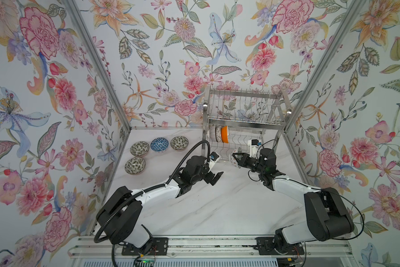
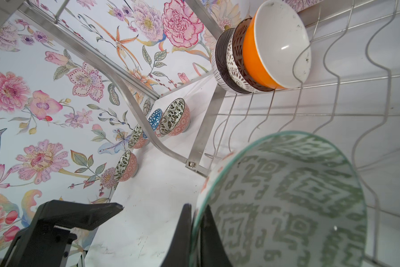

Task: Load the bowls into the dish rack
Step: 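Lift the green bowl with the right gripper up toward the rack, then lower the green bowl into the rack beside the orange-and-white bowl with the right gripper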

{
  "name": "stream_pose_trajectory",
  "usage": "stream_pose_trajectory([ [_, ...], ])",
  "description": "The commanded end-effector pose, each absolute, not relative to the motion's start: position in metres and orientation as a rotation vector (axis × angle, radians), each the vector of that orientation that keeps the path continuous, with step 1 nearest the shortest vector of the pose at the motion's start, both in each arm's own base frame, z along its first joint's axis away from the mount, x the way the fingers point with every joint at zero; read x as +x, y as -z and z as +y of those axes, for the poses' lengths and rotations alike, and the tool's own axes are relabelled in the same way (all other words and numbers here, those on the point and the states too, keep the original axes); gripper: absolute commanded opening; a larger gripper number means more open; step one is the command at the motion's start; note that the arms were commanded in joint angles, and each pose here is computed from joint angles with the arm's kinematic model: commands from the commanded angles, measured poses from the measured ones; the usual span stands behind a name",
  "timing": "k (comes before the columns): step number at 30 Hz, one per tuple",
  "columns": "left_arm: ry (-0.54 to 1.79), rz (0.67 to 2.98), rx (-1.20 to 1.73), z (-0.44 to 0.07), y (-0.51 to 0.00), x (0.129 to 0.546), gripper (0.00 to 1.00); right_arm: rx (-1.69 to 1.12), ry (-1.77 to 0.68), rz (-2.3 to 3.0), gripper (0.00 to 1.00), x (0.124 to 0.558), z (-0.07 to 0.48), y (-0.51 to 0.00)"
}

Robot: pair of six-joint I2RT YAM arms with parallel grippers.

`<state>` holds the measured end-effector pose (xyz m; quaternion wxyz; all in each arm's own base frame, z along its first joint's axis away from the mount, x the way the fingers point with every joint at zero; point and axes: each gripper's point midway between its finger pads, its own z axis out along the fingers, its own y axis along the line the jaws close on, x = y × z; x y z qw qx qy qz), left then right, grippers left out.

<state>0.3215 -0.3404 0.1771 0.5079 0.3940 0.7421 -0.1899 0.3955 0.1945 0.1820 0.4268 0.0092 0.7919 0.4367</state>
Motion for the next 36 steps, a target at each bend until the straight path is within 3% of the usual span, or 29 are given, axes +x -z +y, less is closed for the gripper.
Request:
stream_pose_trajectory([
  [1,0.345,1.708,1.0,-0.354,-0.186,0.335,0.99,-0.028,-1.146,1.827,0.0,0.412,0.198,-0.224],
  [36,0.15,1.638,1.147,-0.401,-0.186,0.391,0.99,0.088,-1.202,1.764,0.0,0.519,0.174,-0.208],
])
